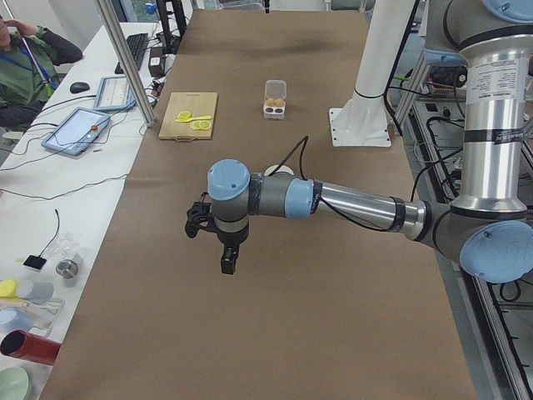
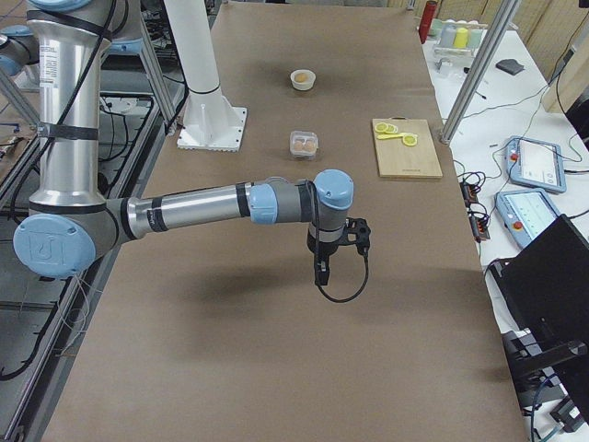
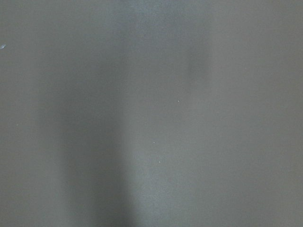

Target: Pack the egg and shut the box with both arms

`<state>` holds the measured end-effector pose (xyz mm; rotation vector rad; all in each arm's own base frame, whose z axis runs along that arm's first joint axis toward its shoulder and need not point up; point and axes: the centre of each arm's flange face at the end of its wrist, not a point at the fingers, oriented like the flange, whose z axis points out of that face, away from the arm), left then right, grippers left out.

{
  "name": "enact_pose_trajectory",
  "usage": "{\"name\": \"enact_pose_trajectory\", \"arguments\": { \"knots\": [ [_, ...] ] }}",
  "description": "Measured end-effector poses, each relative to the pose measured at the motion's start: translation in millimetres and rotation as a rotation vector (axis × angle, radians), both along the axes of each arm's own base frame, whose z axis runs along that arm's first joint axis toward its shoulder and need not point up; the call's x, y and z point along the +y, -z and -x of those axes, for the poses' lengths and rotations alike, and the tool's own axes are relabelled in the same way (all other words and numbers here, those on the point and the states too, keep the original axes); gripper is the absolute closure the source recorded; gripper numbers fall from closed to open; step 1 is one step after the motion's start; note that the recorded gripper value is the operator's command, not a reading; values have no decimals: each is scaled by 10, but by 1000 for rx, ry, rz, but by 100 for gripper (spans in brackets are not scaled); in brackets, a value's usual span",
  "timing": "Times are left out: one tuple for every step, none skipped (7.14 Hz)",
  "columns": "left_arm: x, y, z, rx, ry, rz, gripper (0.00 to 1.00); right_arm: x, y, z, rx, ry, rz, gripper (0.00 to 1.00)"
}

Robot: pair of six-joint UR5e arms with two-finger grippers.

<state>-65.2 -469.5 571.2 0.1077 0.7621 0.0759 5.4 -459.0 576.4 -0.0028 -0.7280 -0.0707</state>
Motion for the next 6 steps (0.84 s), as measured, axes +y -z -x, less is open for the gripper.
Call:
{"name": "enact_pose_trajectory", "arguments": {
  "knots": [
    [-8,12,0,0,0,-2,2,0,0,0,0,0,0,0],
    [-33,43,-2,4,0,-8,2,0,0,2,0,0,0,0],
    [-90,120,-9,13,-1,-22,2,-3,8,8,-1,1,-1,0],
    [-164,227,-14,21,-4,-45,2,-16,32,31,-9,4,-3,0],
    [-243,329,-22,24,-7,-75,2,-47,74,92,-27,16,-8,0],
    [-341,429,-72,25,-16,-116,2,-108,147,186,-41,34,-27,0]
  ]
}}
